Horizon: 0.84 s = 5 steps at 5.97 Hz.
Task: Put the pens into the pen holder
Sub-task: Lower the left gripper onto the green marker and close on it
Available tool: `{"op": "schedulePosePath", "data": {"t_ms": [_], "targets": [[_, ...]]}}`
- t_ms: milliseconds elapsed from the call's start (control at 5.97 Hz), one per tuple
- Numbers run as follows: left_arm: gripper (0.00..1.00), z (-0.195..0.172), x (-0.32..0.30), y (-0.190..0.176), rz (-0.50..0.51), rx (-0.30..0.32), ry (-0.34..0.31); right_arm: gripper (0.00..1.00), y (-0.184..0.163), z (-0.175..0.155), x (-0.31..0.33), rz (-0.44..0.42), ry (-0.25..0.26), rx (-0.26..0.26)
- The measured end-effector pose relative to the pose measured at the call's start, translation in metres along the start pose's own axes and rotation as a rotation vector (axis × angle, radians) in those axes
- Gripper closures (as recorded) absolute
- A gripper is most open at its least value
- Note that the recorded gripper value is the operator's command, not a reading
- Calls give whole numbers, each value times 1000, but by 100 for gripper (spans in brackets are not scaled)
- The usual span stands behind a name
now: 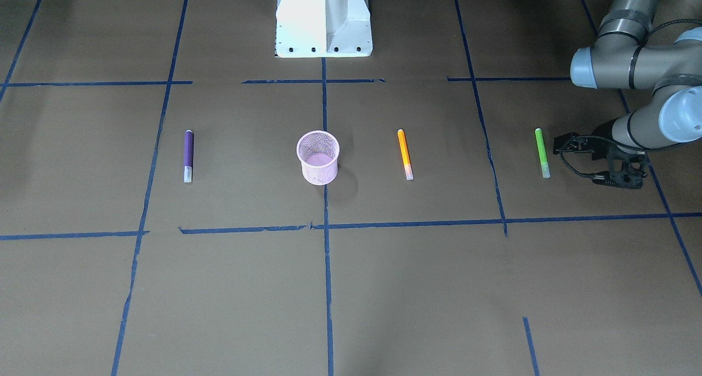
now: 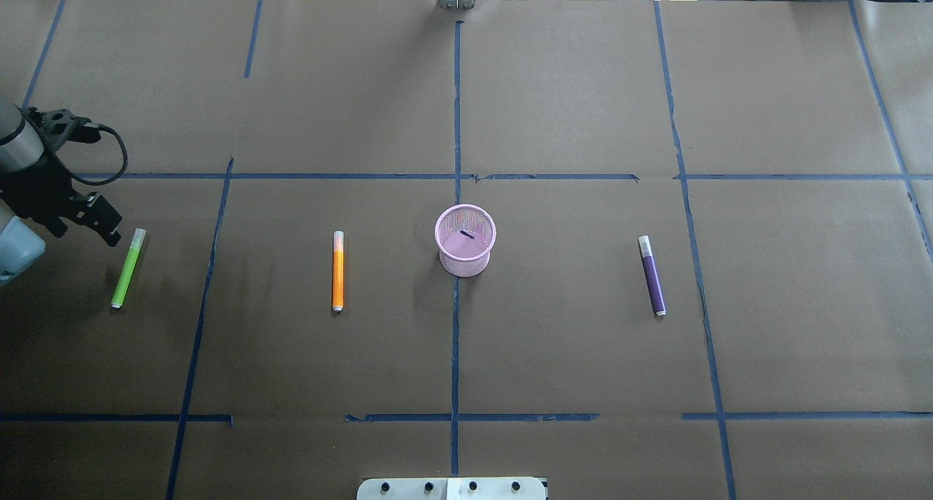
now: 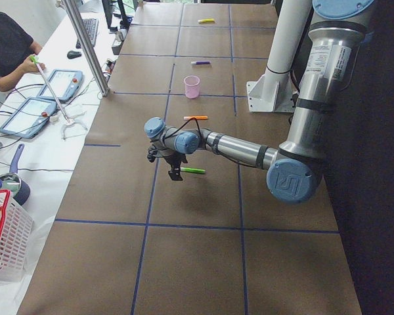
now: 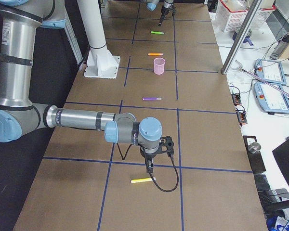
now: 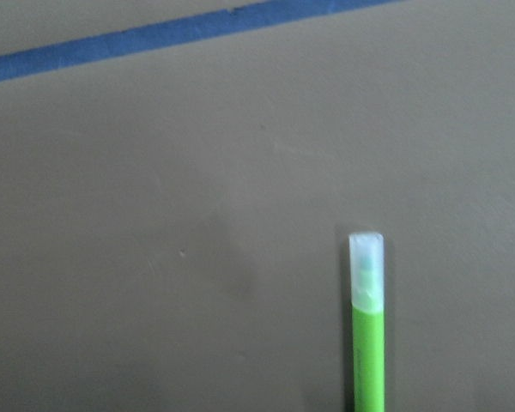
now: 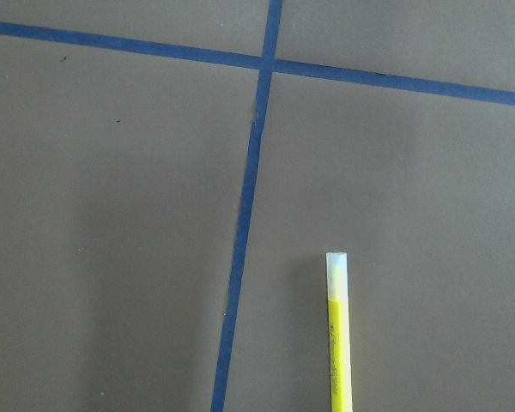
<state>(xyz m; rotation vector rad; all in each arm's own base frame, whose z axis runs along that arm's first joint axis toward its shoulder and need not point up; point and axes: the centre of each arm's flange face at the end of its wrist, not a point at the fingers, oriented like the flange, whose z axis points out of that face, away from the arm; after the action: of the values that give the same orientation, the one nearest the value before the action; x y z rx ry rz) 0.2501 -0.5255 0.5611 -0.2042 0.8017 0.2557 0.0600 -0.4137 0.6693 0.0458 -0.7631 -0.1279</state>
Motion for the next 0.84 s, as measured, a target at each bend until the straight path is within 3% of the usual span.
{"op": "schedulePosePath", "data": {"t_ms": [335,837], "targets": [[0,16,26,-5,-79,-23,-7,0,0,0,0,-3,0,0],[18,33,46,-8,-47,-20,-40,0,0,0,0,-4,0,-1]]}}
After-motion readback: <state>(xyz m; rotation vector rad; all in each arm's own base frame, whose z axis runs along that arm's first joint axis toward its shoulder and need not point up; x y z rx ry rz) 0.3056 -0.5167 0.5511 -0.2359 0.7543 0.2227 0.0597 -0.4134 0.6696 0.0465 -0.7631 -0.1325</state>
